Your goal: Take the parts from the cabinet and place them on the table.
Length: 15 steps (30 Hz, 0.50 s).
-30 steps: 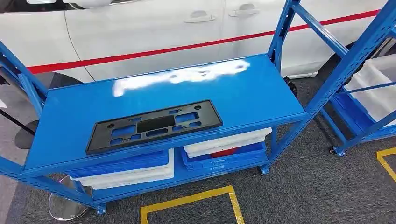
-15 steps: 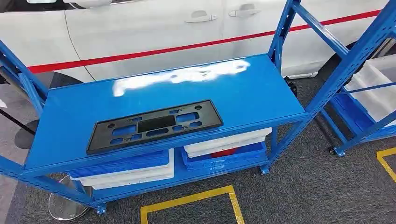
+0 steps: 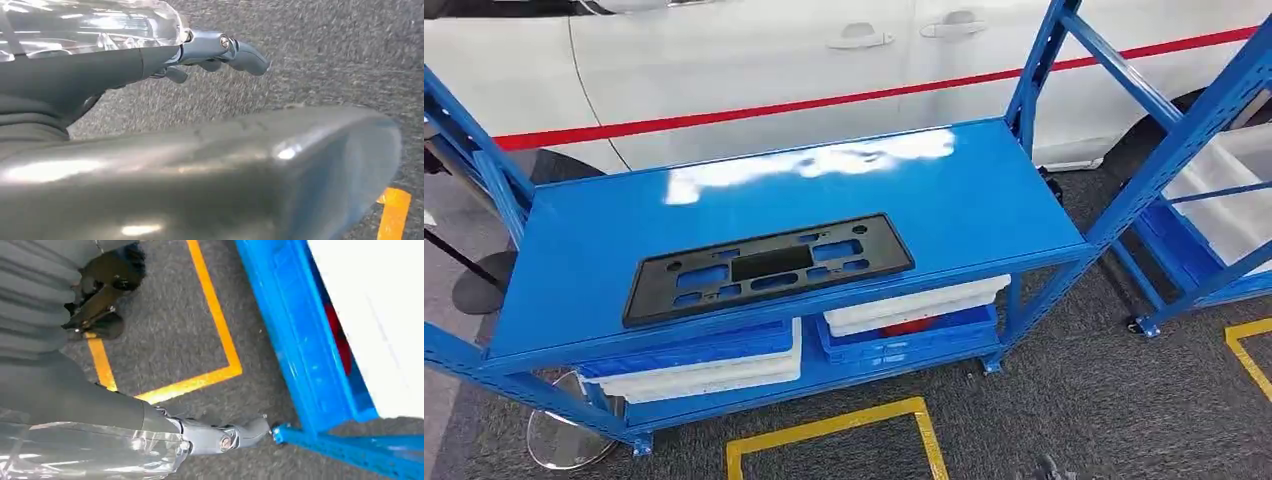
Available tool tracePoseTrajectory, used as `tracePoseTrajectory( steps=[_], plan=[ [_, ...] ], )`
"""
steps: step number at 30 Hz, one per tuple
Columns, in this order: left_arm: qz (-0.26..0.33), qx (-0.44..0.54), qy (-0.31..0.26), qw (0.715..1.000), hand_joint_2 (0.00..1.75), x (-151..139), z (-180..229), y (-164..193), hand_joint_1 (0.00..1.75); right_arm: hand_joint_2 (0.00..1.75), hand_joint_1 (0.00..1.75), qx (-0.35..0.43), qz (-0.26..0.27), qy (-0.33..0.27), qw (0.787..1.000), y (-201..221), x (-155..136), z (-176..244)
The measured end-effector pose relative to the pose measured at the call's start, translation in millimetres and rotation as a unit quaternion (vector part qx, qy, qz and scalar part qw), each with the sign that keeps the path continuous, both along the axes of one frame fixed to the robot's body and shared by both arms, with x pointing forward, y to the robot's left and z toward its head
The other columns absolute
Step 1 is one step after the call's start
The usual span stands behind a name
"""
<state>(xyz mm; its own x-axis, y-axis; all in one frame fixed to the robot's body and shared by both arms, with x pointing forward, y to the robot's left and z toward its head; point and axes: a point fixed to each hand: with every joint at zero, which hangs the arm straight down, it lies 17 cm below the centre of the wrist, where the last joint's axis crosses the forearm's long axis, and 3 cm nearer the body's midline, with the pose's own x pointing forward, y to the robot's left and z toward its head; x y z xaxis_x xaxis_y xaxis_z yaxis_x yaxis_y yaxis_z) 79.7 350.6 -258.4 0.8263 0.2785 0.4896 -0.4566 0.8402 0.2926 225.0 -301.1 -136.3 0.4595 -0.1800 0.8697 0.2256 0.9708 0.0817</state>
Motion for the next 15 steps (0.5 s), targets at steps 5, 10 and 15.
tracePoseTrajectory(
  steps=[5,10,15],
  plan=[
    [0.001,0.002,-0.005,1.000,0.00,0.2,2.3,-3.5,0.00,1.75,0.00,-0.010,-0.020,-0.055,0.998,-14.1,9.8,32.2],
    [-0.001,0.006,-0.005,1.000,0.00,-3.2,3.5,-4.3,0.00,1.75,0.00,-0.027,-0.034,-0.114,0.993,-24.5,20.5,72.0],
    [-0.003,0.009,-0.002,1.000,0.00,-8.4,3.9,-4.1,0.00,1.75,0.00,-0.060,-0.035,-0.177,0.982,-29.7,32.9,118.2]
  ],
)
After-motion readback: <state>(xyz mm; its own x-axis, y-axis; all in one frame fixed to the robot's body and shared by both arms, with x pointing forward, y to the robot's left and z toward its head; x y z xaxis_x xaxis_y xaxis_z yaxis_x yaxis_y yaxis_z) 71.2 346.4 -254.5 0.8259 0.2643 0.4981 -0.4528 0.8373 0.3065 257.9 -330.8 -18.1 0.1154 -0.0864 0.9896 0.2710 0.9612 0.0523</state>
